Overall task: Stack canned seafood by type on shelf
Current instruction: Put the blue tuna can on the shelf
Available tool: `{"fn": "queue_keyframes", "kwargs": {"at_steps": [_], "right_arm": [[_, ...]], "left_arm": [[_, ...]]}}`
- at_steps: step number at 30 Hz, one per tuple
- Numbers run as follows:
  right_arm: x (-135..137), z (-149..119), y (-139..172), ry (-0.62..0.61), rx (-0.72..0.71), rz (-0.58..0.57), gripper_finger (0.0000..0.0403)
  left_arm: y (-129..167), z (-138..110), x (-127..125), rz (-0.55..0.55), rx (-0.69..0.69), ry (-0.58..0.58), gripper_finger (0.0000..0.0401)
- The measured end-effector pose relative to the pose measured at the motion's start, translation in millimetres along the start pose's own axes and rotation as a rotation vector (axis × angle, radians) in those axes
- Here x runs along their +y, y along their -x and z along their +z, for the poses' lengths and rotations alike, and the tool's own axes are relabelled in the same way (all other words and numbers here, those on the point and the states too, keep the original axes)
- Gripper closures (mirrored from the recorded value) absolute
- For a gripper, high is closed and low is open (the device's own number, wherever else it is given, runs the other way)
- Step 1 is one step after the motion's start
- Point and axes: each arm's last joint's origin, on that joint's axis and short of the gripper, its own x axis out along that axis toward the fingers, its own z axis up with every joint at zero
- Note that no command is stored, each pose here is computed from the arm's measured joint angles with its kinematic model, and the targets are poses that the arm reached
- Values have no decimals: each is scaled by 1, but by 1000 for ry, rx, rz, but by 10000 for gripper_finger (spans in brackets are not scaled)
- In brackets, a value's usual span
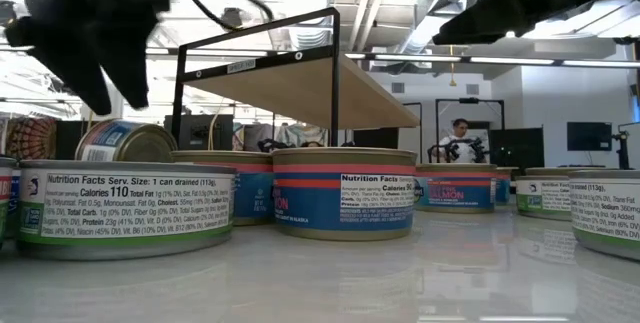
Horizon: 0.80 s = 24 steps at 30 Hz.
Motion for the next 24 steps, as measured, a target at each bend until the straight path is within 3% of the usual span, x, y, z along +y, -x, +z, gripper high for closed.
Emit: {"fn": "queue_keyframes", "kwargs": {"at_steps": [3, 9, 24], "right_arm": [[1, 0, 0, -2, -1, 25, 152], [2, -1, 0, 1, 1, 59, 152], [5, -1, 0, -9, -4, 153, 152]], "left_arm": [[6, 2, -13, 101, -83, -9, 125], [11, 1, -30, 111, -76, 15, 125], [5, -1, -23, 153, -67, -18, 125]]}}
